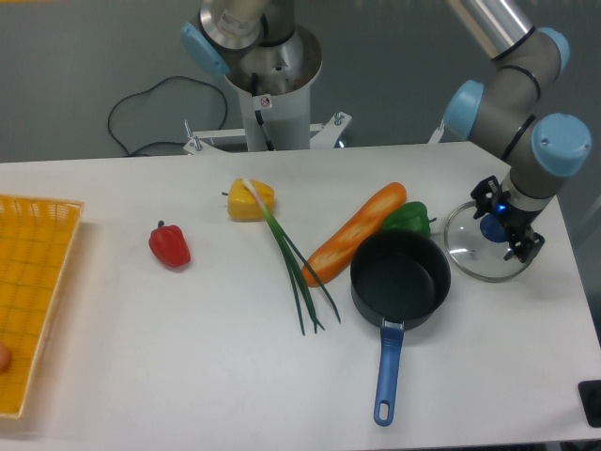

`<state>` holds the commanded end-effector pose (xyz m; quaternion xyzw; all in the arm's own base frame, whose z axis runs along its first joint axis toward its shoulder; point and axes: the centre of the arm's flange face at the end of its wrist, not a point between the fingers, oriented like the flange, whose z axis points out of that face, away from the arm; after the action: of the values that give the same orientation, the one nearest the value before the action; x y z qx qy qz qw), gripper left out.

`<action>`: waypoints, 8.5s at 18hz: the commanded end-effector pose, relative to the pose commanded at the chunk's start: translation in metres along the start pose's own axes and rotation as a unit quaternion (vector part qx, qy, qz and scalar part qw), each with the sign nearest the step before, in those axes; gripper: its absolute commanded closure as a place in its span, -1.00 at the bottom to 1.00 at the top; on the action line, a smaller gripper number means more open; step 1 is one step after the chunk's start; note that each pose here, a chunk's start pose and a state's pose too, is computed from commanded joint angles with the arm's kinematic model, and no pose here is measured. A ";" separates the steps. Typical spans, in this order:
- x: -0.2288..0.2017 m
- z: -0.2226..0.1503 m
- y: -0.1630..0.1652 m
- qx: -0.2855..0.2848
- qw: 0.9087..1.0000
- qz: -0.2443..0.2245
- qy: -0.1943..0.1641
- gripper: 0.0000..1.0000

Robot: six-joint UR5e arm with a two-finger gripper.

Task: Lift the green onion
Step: 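Lift the gripper up from above the glass lid, then move the open gripper over the green onion bunch, then lower the gripper and close it on the green onion stalks, then lift the green onions up off the table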

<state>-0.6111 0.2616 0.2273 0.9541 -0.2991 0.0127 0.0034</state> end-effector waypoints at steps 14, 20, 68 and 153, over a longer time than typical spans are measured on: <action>0.003 -0.004 -0.056 0.020 0.998 -0.061 -0.004 -1.00; 0.004 -0.019 -0.072 0.070 0.987 -0.142 -0.020 -1.00; 0.105 -0.047 -0.296 -0.020 0.870 -0.486 0.075 -1.00; 0.077 -0.048 -0.346 -0.130 0.883 -0.445 0.071 0.67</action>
<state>-0.3515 0.5019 0.2776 0.9744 0.1593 0.0386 0.1538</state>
